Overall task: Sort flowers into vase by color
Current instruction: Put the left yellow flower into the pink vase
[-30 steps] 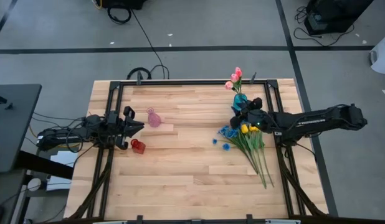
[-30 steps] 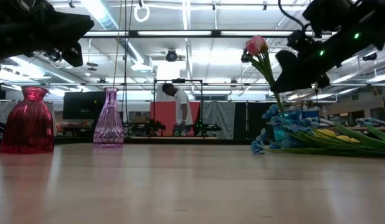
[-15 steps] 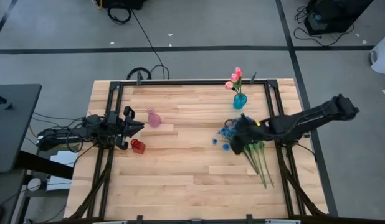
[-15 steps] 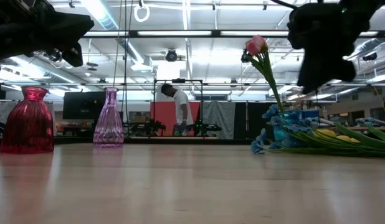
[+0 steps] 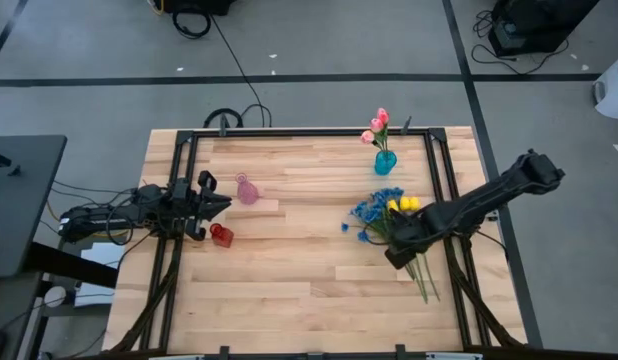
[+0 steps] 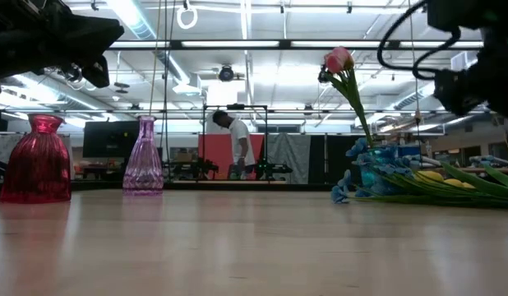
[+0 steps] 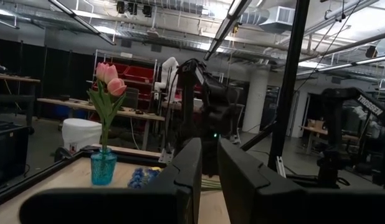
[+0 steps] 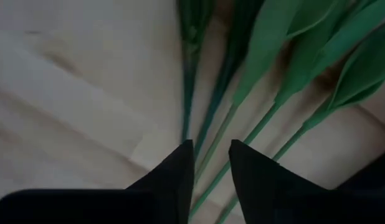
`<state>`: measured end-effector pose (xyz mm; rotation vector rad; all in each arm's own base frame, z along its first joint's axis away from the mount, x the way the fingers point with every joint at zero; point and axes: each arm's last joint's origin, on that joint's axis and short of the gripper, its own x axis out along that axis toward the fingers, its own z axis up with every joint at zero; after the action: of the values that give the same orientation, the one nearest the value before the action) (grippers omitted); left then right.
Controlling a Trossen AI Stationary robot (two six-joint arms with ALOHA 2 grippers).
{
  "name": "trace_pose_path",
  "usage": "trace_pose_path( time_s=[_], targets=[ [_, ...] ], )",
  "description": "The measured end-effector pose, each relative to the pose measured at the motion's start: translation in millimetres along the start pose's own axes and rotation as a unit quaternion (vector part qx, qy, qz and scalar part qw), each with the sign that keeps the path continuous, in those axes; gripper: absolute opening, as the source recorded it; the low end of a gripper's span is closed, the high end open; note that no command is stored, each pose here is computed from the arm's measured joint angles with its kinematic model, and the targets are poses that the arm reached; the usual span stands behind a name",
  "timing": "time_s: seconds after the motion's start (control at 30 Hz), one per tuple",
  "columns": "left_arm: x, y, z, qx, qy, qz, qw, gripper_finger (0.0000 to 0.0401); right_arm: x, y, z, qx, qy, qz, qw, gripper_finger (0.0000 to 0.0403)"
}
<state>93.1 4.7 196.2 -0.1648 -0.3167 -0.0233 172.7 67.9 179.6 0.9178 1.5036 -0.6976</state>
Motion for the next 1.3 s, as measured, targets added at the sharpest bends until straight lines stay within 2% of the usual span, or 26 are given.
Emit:
trace_pose_path(
  time_s=[0.23,0.5,0.77,0.9,1.03,1.2,1.3],
  targets=[
    [0.0,0.0,0.0,0.0,0.0,0.0,1.0,0.0056,15.9,-3.9,5.8,0.014,0.004,-0.024,1.0,0.0081],
    [0.0,0.0,0.0,0.0,0.0,0.0,1.0,0.0056,29.4,2.6,9.9,0.009,-0.002,-0.043,0.999,0.0079],
    [0.0,-0.1,0.9,0.001,-0.005,-0.001,1.0,0.0056,43.5,5.3,11.5,0.013,0.026,-0.079,0.996,0.0078],
    [0.0,-0.3,1.5,0.001,-0.008,-0.001,1.0,0.0056,45.5,6.2,12.0,0.014,0.028,-0.083,0.996,0.0062],
    [0.0,-0.2,1.4,0.001,-0.007,-0.001,1.0,0.0056,42.0,4.0,11.6,0.013,0.017,-0.08,0.997,0.0016],
    [0.0,-0.2,1.3,0.003,-0.007,0.0,1.0,0.0056,20.1,0.0,9.4,0.03,0.006,-0.084,0.996,0.0019],
    [0.0,0.4,1.6,0.018,-0.009,0.01,1.0,0.0056,-1.1,8.1,10.1,0.015,-0.037,-0.064,0.997,0.0011]
  ],
)
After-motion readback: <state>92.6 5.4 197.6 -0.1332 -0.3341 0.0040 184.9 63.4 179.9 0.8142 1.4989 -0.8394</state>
